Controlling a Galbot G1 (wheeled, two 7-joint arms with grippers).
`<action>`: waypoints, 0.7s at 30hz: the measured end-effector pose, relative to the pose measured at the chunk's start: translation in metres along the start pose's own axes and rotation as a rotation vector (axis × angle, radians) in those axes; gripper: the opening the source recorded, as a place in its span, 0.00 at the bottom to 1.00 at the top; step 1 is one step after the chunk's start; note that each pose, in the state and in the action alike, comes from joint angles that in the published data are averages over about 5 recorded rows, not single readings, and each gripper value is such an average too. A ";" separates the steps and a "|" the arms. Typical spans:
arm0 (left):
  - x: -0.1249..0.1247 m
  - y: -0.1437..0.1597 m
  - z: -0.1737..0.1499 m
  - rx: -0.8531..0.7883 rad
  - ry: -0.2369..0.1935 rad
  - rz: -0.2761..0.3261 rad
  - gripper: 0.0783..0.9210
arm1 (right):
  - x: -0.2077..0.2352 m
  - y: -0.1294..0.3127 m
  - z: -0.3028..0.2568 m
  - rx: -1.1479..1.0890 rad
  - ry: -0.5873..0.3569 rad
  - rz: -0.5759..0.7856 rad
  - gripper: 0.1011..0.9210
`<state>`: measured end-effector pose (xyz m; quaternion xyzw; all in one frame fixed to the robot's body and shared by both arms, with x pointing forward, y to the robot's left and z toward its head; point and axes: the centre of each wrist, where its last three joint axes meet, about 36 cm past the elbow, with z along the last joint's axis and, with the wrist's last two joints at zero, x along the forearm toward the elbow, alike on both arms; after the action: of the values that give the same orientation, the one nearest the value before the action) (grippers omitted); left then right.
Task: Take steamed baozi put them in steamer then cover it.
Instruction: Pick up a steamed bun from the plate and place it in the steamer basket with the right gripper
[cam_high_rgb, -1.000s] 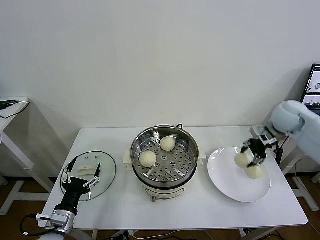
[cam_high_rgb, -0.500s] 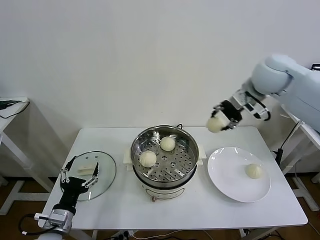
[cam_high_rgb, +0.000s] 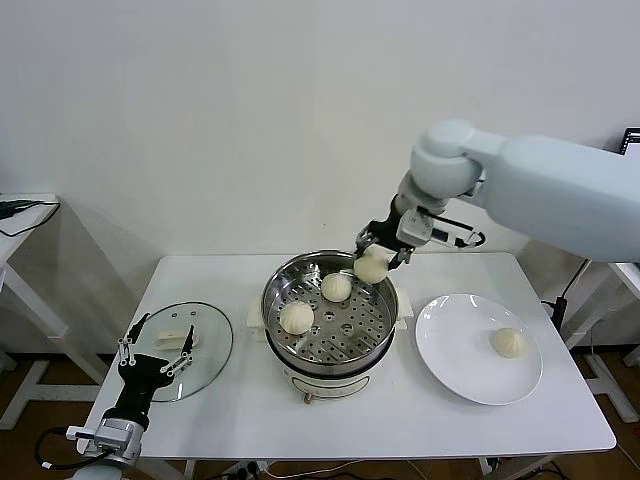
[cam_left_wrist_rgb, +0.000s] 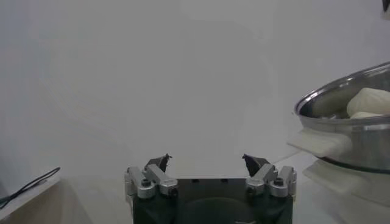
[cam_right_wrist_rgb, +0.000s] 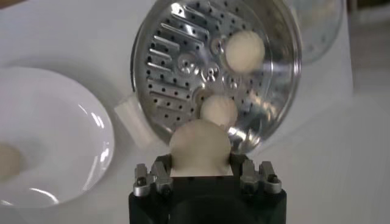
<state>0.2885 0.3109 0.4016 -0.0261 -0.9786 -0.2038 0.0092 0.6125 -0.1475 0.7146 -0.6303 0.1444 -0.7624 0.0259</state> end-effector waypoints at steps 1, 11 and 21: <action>0.000 0.000 0.000 0.000 0.001 0.000 0.88 | -0.004 -0.003 -0.002 0.023 -0.010 -0.002 0.67; 0.000 0.002 0.003 0.000 0.005 -0.003 0.88 | -0.038 -0.027 -0.021 0.200 -0.107 -0.009 0.67; -0.002 0.004 0.008 0.005 0.011 -0.006 0.88 | -0.062 -0.043 -0.038 0.287 -0.187 -0.026 0.67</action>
<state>0.2902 0.3180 0.3960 -0.0220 -0.9791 -0.2015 0.0140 0.5942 -0.0852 0.6597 -0.6903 0.0227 -0.7133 0.1189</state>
